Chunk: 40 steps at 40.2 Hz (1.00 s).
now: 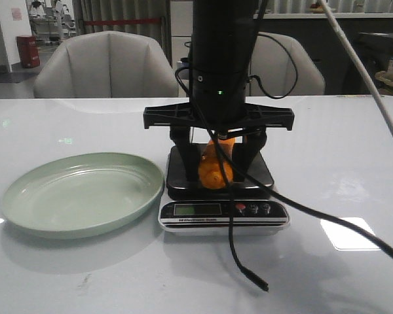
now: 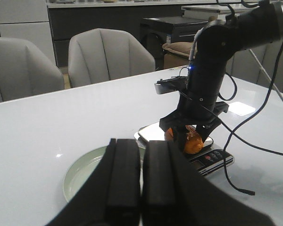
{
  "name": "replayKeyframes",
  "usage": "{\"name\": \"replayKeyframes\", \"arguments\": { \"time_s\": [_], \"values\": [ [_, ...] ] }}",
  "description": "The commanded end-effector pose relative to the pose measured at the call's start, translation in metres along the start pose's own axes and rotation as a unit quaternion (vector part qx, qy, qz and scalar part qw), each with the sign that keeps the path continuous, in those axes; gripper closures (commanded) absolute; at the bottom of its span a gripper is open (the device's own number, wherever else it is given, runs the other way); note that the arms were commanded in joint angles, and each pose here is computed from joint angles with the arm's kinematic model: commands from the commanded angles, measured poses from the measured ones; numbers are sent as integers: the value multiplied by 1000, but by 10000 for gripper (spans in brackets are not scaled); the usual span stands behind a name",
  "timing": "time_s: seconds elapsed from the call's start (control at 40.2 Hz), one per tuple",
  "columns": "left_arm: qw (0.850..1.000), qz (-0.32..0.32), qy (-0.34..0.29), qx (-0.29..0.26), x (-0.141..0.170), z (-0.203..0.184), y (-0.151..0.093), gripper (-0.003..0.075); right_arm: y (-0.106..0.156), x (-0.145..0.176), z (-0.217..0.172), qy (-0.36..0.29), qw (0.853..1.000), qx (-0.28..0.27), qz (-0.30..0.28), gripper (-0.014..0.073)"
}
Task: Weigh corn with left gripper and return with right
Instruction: 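Carry the corn with the right gripper over the green plate and lower it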
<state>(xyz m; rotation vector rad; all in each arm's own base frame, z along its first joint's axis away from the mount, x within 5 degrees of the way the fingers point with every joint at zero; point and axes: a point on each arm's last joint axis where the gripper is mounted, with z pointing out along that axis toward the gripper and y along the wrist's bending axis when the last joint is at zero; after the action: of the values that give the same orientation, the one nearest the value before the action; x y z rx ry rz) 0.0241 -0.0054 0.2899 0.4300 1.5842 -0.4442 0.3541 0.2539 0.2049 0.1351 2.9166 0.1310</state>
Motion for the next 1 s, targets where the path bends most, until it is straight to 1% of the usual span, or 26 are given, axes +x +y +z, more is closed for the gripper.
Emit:
{"name": "replayKeyframes", "arguments": {
  "time_s": [0.0,0.1,0.149,0.299,0.373,0.448,0.597,0.697,0.871,0.97],
  "values": [
    [999,0,-47,9,-15,-2,-2,606,5,-9,-41,-40,998,-35,-13,388],
    [999,0,-47,9,-15,-2,-2,606,15,-9,-52,-44,997,-63,-22,396],
    [999,0,-47,9,-15,-2,-2,606,24,-9,-58,-48,994,-90,-25,396],
    [999,0,-47,9,-15,-2,-2,606,57,2,-69,-84,979,-170,-73,396],
    [999,0,-47,9,-15,-2,-2,606,71,9,-67,-92,973,-197,-83,396],
    [999,0,-47,9,-15,-2,-2,606,84,17,-60,-90,969,-213,-87,396],
    [999,0,-47,9,-15,-2,-2,606,100,29,-42,-78,968,-214,-101,384],
    [999,0,-47,9,-15,-2,-2,606,109,34,-32,-71,968,-213,-109,324],
    [999,0,-47,9,-15,-2,-2,606,115,35,-21,-67,969,-210,-113,163],
    [999,0,-47,9,-15,-2,-2,606,116,34,-20,-69,969,-211,-112,92]
  ]
}}
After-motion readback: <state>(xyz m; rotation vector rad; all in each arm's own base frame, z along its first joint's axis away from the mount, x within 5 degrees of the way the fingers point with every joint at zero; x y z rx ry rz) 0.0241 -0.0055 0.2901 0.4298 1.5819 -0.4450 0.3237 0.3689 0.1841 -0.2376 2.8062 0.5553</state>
